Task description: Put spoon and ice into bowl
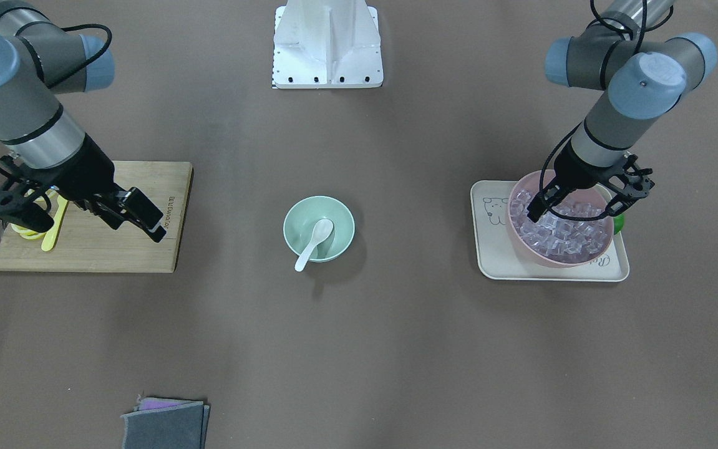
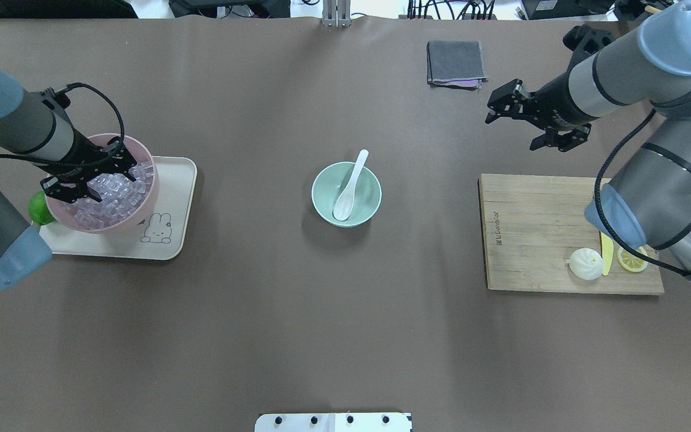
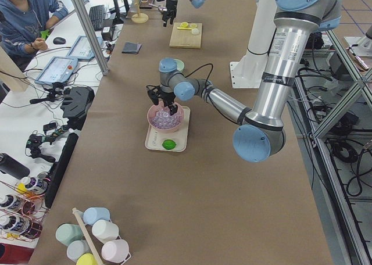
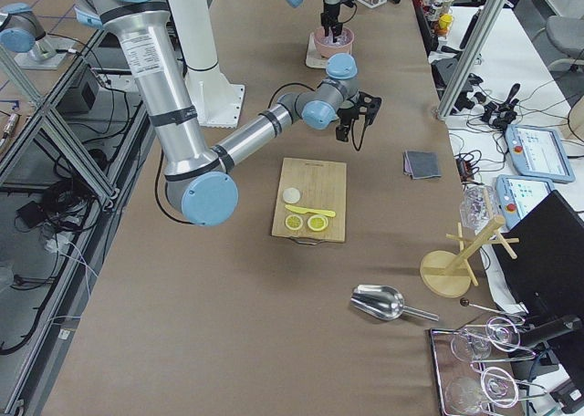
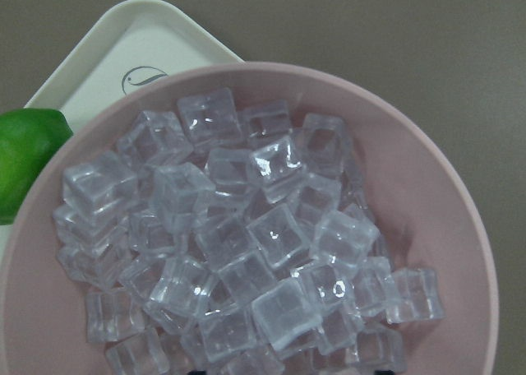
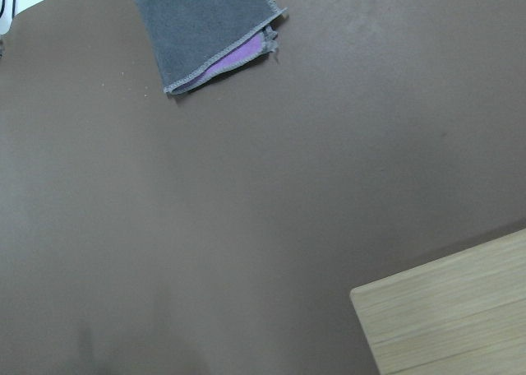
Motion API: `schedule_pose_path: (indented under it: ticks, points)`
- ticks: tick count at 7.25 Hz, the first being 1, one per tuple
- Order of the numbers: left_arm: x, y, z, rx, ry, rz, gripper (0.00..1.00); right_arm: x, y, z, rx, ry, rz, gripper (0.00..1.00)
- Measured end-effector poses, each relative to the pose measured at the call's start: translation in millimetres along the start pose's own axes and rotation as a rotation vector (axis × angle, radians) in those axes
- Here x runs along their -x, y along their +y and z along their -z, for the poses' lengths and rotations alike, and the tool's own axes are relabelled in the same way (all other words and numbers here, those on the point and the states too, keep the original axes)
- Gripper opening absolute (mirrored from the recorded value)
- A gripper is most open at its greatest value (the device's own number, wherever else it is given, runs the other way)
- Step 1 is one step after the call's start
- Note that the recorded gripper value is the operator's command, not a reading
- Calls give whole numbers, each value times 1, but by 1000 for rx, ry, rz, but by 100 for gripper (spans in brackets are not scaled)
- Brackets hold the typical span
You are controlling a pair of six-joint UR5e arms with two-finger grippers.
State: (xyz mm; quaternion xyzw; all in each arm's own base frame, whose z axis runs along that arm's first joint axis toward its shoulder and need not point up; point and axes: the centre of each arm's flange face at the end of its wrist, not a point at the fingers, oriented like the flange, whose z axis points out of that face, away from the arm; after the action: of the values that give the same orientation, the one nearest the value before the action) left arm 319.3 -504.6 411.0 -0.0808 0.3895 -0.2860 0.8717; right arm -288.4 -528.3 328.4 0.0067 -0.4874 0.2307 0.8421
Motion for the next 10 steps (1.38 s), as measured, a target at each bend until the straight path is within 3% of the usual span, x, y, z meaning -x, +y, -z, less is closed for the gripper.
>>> schedule_pose_path:
  ticks: [3,5,7,8,9,10]
  points:
    - [2,-5,-9,0,-17,-33,42,-24,-9,13,6,6,17,100]
    - [2,-5,-9,1,-18,-38,5,-26,-11,16,5,5,17,100]
    - [2,-5,-10,1,-21,-46,0,-28,-12,15,6,8,17,100]
    - [2,-5,-9,2,-21,-50,18,-29,-12,16,5,9,16,100]
    - [0,-5,-7,2,-18,-54,67,-29,-13,16,4,9,15,100]
    - [-2,-5,-5,2,-13,-57,81,-30,-13,16,3,10,15,100]
